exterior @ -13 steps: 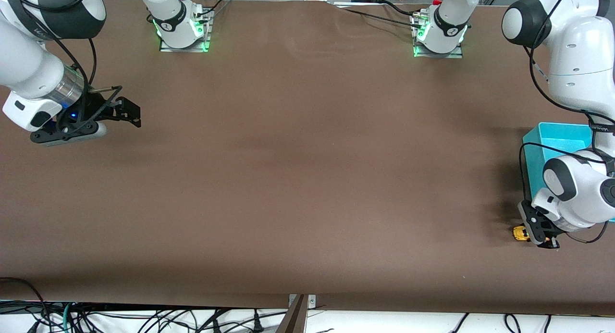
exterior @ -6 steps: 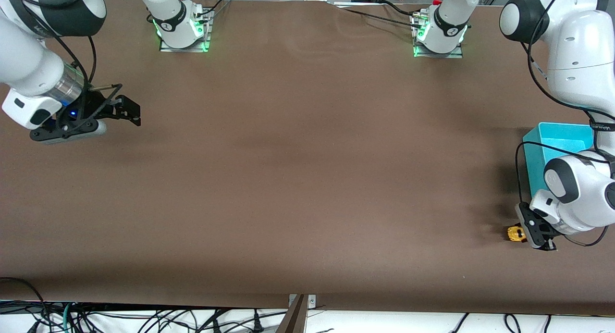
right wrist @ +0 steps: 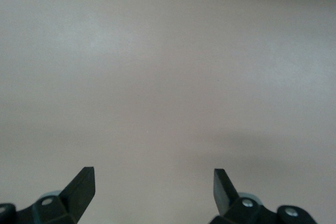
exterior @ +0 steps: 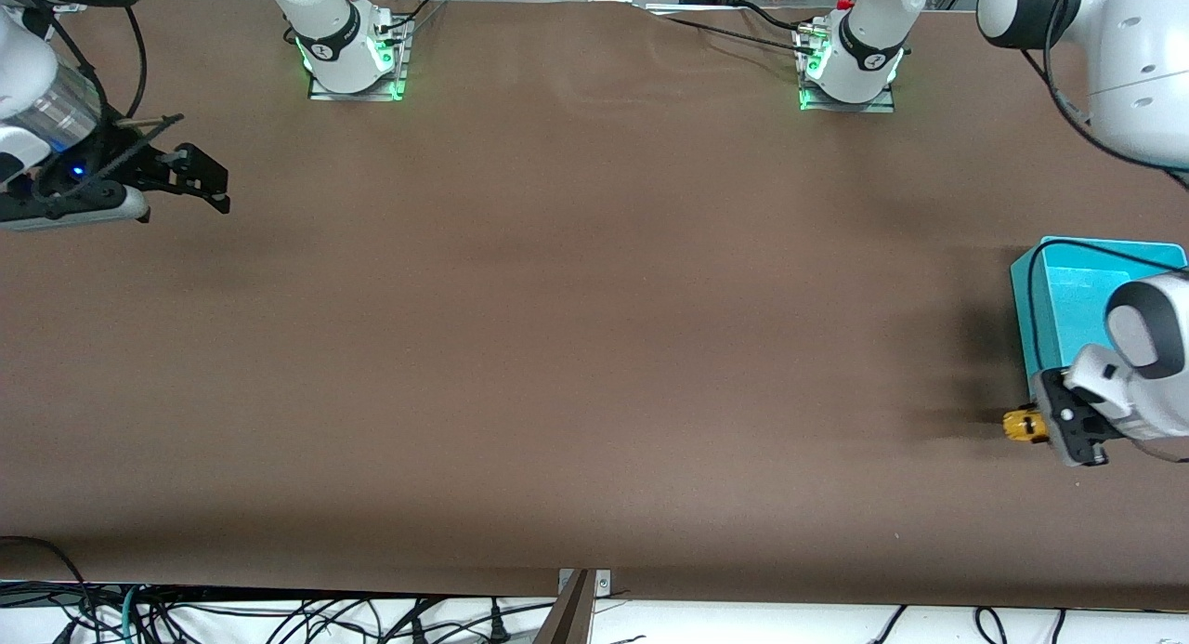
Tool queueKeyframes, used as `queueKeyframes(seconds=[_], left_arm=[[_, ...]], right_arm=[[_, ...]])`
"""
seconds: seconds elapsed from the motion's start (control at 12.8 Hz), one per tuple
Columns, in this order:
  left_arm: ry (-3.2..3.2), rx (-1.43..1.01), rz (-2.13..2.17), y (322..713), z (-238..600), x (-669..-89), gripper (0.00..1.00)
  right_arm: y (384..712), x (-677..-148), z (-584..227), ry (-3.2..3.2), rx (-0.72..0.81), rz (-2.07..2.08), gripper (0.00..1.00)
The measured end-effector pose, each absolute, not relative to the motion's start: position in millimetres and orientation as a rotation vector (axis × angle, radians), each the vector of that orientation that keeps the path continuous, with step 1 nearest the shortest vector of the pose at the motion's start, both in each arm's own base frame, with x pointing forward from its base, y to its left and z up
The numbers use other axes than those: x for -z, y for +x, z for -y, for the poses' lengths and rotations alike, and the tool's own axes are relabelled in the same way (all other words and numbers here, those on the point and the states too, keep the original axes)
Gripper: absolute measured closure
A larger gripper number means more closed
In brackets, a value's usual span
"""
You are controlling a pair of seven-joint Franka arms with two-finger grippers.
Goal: Wind and store yellow beetle car
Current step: 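Lift the car with the left gripper over the cyan bin, then lower the car into the bin and open the left gripper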
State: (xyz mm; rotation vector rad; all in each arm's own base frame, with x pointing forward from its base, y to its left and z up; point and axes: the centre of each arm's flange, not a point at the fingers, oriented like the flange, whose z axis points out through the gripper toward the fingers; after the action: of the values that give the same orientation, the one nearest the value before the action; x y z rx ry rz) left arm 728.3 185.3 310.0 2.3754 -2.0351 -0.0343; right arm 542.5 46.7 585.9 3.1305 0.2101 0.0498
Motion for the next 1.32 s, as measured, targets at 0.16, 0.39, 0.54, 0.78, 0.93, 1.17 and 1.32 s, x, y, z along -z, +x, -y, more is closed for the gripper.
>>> queueKeyframes(seconds=[0.16, 0.39, 0.54, 0.78, 0.93, 1.17, 1.32], left_arm=[[2.323, 0.085, 2.062, 709.6, -218.0, -341.5, 0.51], [2.217, 0.086, 2.160, 685.6, -275.6, -351.6, 0.51], [2.120, 0.089, 2.226, 672.9, -298.3, -342.7, 0.51], [2.070, 0.099, 2.232, 655.5, -314.9, -308.9, 0.51], [2.076, 0.100, 2.241, 642.9, -322.7, -275.1, 0.51], [2.120, 0.101, 2.254, 623.6, -328.3, -242.3, 0.51], [2.140, 0.100, 2.249, 607.6, -328.7, -237.0, 0.51]], right_arm=[[540.4, -589.3, -39.5, 3.133, -0.050, -0.191, 0.00], [540.2, -586.7, -39.3, 3.133, -0.042, -0.191, 0.00], [539.9, -585.4, -40.5, 3.133, -0.038, -0.194, 0.00], [539.7, -582.7, -40.7, 3.133, -0.030, -0.195, 0.00], [539.8, -581.4, -40.7, 3.133, -0.026, -0.195, 0.00], [540.1, -580.4, -40.8, 3.132, -0.023, -0.210, 0.00], [540.7, -579.5, -40.4, 3.131, -0.023, -0.228, 0.00]])
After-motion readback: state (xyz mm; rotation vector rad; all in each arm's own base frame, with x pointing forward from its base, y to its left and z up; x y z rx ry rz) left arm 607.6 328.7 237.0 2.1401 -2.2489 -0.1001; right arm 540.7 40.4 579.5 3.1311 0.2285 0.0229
